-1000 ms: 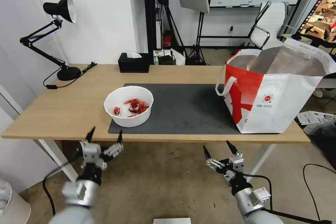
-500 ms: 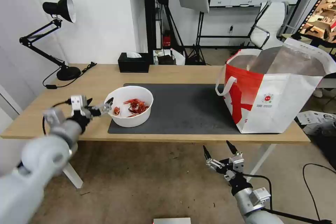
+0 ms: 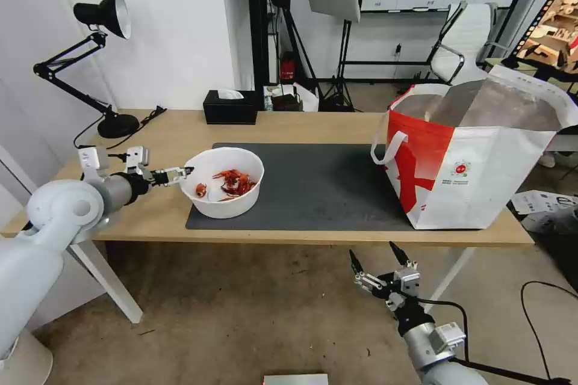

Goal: Pick up the trash from the table and place it into the takeout bag.

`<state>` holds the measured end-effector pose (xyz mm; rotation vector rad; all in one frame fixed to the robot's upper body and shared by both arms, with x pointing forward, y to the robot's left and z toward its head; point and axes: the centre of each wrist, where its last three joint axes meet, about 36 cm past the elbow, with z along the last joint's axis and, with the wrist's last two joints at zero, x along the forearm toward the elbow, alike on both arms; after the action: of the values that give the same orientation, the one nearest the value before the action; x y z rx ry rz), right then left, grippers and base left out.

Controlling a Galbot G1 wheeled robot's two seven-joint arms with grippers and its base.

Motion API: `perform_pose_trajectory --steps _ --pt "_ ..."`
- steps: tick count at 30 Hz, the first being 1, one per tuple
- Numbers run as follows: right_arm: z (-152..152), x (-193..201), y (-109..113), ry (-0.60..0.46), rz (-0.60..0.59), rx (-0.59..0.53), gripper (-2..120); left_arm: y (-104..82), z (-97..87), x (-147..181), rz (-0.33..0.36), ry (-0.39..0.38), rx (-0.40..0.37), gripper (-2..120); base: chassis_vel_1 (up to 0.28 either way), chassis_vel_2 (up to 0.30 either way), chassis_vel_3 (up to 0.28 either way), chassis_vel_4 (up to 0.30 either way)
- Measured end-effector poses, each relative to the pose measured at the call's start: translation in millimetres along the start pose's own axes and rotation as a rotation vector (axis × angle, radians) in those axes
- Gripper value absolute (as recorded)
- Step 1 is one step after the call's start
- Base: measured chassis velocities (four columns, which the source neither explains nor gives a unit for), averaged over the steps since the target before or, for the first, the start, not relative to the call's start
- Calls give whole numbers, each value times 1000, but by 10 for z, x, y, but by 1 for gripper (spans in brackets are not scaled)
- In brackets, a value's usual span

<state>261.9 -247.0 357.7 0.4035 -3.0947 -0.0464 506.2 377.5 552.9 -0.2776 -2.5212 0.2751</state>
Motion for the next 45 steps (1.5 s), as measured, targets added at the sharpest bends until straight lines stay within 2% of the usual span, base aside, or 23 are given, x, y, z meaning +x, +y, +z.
perform_pose_trajectory --steps 5,8,11,12,14,15,17,19,22,23,26,28,31,32,34,35,40,41,42,45 --pt "0 0 0 0 0 0 100 -20 21 -150 -19 25 26 100 0 0 0 0" --pt "0 0 0 0 0 0 100 -12 38 -206 -40 32 37 96 0 0 0 0" --pt "0 0 0 0 0 0 100 7 70 -232 -50 36 52 82 0 0 0 0" --pt "0 0 0 0 0 0 100 7 70 -232 -50 36 52 82 0 0 0 0" --pt "0 0 0 0 0 0 100 21 92 -241 -56 39 60 72 0 0 0 0" --pt "0 0 0 0 0 0 100 21 92 -241 -56 39 60 72 0 0 0 0" --pt "0 0 0 0 0 0 100 24 101 -243 -58 30 66 62 0 0 0 0" --pt "0 0 0 0 0 0 100 23 106 -245 -58 26 68 59 0 0 0 0" --pt "0 0 0 0 0 0 100 13 118 -247 -57 14 73 43 0 0 0 0" --pt "0 0 0 0 0 0 100 13 118 -247 -57 14 73 43 0 0 0 0" --pt "0 0 0 0 0 0 100 -10 130 -244 -54 3 75 28 0 0 0 0" --pt "0 0 0 0 0 0 100 -19 132 -240 -52 0 74 25 0 0 0 0" --pt "0 0 0 0 0 0 100 -40 141 -232 -49 -19 78 11 0 0 0 0" --pt "0 0 0 0 0 0 100 -40 141 -232 -49 -19 78 11 0 0 0 0" --pt "0 0 0 0 0 0 100 -74 131 -211 -38 -39 81 1 0 0 0 0" --pt "0 0 0 0 0 0 100 -74 131 -211 -38 -39 81 1 0 0 0 0" --pt "0 0 0 0 0 0 100 -258 19 -142 7 -128 61 0 0 0 0 0" --pt "0 0 0 0 0 0 100 -368 -44 -130 26 -185 46 0 0 0 0 0" --pt "0 0 0 0 0 0 100 -368 -44 -130 26 -185 46 0 0 0 0 0" --pt "0 0 0 0 0 0 100 -647 -242 -155 77 -306 21 0 0 0 0 0"
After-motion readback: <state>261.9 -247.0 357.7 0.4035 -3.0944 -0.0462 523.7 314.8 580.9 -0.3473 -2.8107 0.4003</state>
